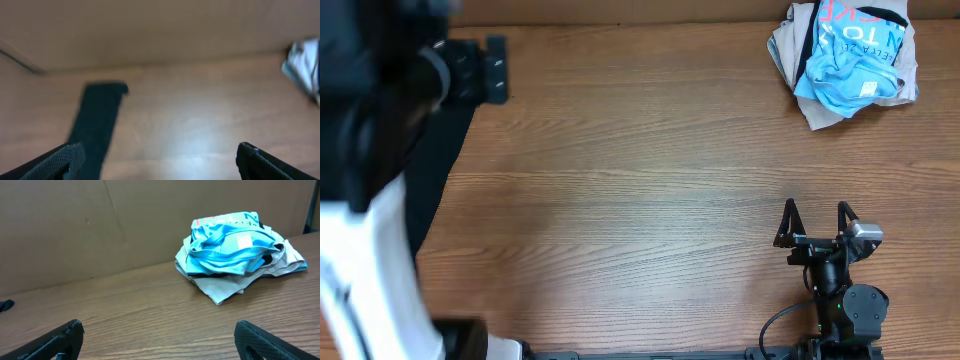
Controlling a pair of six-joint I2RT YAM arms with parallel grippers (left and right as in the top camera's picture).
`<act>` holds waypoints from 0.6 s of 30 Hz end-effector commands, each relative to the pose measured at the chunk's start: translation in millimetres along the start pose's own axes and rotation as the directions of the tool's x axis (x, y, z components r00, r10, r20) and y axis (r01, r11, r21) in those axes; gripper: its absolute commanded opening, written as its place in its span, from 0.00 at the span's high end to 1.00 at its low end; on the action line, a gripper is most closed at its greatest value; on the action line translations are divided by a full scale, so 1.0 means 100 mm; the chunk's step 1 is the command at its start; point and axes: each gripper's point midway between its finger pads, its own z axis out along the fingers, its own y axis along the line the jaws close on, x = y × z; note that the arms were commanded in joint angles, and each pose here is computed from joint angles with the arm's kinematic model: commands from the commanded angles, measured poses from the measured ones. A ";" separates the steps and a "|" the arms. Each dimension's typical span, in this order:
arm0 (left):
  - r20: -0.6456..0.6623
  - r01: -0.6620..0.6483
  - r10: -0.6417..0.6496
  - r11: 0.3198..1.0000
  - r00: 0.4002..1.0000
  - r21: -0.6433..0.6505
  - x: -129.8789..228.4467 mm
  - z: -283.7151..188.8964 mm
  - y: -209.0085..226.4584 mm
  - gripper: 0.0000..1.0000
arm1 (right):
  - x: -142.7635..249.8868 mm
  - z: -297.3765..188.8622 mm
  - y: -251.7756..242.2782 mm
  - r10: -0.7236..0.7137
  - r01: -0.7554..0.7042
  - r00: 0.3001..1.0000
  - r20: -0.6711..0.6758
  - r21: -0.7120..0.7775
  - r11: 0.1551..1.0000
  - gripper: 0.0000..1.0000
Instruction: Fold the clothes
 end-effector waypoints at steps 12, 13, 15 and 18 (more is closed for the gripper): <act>0.386 -0.060 0.060 0.998 0.920 -0.012 0.02 -0.34 -0.04 0.00 | 0.01 0.00 0.00 0.003 -0.003 1.000 0.008 0.001 1.000 0.00; 0.400 -0.063 0.060 0.998 0.915 -0.006 0.11 -0.27 -0.06 0.00 | 0.01 0.00 0.00 0.003 -0.003 1.000 0.008 0.001 1.000 0.00; 0.417 -0.070 0.061 0.997 0.907 0.008 0.31 -0.11 -0.09 0.00 | 0.01 0.00 0.00 0.003 -0.003 1.000 0.008 0.001 1.000 0.00; 0.445 -0.081 0.061 0.996 0.894 0.026 0.65 0.12 -0.14 0.00 | 0.01 0.00 0.00 0.003 -0.003 1.000 0.008 0.001 1.000 0.00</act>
